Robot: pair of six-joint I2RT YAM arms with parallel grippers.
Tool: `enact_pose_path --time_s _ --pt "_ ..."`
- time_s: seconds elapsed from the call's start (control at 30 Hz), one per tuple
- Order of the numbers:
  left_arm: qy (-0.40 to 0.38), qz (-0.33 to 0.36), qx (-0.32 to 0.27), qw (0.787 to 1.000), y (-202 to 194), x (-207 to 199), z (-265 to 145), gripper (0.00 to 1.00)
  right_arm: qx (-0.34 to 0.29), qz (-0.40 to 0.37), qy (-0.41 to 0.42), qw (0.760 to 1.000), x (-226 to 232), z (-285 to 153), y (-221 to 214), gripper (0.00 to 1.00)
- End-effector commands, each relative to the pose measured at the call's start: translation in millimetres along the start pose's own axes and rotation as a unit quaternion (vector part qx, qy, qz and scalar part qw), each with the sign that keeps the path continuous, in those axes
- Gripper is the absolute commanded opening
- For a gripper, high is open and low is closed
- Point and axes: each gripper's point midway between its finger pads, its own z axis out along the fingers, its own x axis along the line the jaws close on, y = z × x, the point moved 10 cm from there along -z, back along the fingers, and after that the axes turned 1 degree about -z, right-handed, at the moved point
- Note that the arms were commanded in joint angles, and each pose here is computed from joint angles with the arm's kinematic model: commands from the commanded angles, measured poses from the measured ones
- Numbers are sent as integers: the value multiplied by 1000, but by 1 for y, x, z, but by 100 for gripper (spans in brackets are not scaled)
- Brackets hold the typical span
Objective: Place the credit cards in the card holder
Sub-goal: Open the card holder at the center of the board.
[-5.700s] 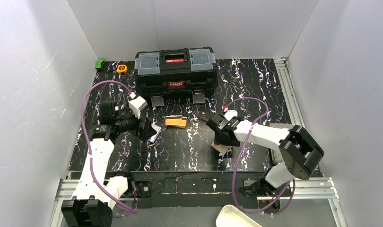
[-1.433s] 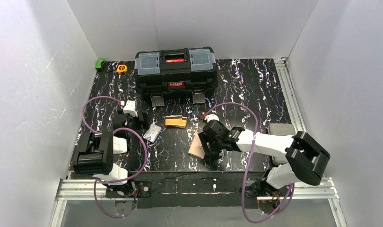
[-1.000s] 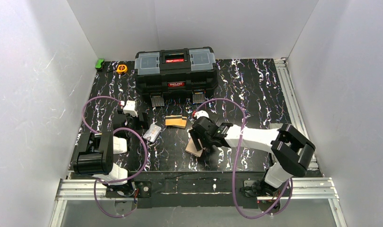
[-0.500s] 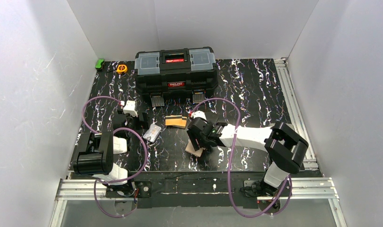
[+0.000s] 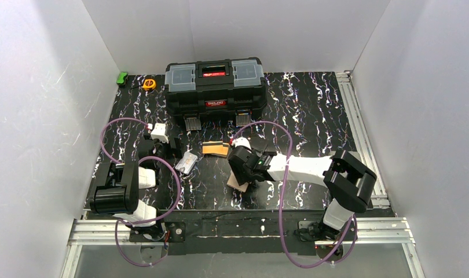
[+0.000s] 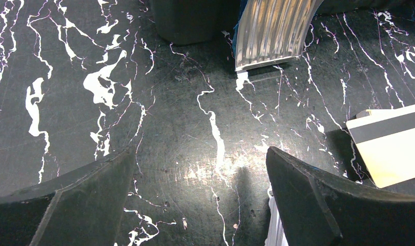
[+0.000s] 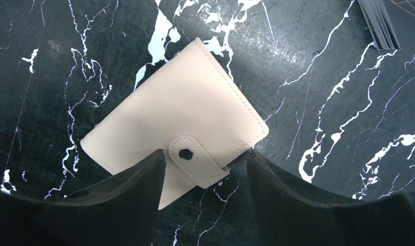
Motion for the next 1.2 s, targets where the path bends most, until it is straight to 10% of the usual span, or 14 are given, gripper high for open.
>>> enact_pose_path --time_s 0.0,0.57,0.9,1.17 --pt "4 7 -20 1000 11 2 3 99 3 -15 -7 1000 4 -3 -5 66" --pt "3 7 -21 1000 11 2 3 99 0 -22 0 1000 5 -4 -10 38" --pt "3 7 -21 1000 11 2 3 99 -17 -21 2 1000 3 -21 0 1" --pt "6 4 -23 1000 13 3 4 99 -37 -19 4 999 0 -39 6 1"
